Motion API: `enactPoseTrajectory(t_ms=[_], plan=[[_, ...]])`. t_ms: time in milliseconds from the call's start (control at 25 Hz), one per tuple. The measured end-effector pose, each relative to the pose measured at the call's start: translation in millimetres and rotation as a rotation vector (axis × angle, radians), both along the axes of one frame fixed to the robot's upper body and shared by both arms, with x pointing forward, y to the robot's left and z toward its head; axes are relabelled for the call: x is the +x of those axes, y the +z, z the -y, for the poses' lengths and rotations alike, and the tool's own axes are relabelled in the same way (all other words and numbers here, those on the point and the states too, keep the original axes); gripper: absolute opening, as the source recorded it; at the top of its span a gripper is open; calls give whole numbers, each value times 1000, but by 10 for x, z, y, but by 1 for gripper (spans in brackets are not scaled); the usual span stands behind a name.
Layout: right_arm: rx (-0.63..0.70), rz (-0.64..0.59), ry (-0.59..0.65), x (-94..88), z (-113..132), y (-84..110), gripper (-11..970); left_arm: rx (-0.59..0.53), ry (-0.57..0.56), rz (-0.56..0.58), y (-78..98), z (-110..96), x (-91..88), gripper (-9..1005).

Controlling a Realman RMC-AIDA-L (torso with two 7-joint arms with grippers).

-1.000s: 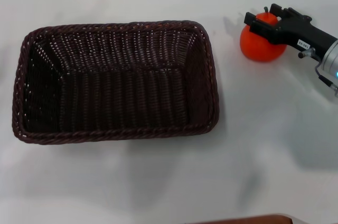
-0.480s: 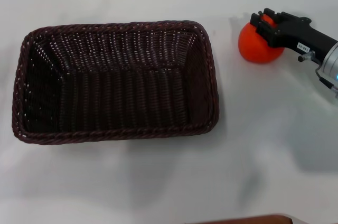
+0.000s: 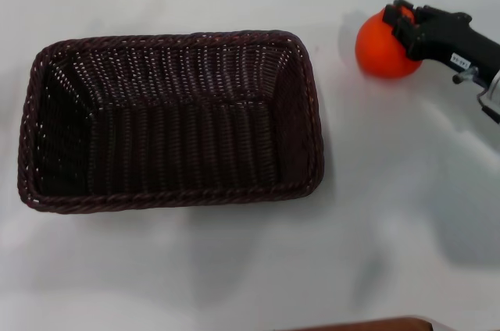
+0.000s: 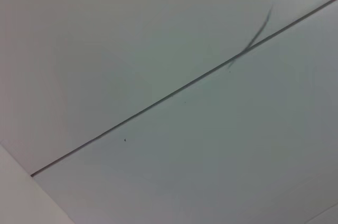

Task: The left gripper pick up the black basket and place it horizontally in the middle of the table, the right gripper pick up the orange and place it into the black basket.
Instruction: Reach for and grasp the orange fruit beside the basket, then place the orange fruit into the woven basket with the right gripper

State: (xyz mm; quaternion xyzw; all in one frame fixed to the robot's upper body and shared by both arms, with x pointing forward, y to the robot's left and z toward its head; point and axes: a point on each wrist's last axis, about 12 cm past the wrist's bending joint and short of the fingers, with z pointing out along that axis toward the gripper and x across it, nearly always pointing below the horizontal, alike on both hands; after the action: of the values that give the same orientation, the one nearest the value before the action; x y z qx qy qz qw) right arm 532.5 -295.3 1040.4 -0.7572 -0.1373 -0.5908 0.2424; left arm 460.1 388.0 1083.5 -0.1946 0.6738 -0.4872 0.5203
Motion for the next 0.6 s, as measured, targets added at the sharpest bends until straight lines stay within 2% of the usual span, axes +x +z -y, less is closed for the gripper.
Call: enactPoseTrajectory(t_ms=[200, 320, 480, 600], plan=[[25, 97, 46, -38, 1, 246, 188, -4, -3, 1, 8, 6, 19, 888], [27, 172, 119, -80, -73, 469, 176, -6, -5, 1, 7, 10, 27, 888], [54, 300, 306, -163, -297, 822, 172, -7, -7, 1, 5, 11, 28, 888], [57, 360, 440, -185, -518, 969, 170, -5, -7, 3, 6, 12, 28, 888]])
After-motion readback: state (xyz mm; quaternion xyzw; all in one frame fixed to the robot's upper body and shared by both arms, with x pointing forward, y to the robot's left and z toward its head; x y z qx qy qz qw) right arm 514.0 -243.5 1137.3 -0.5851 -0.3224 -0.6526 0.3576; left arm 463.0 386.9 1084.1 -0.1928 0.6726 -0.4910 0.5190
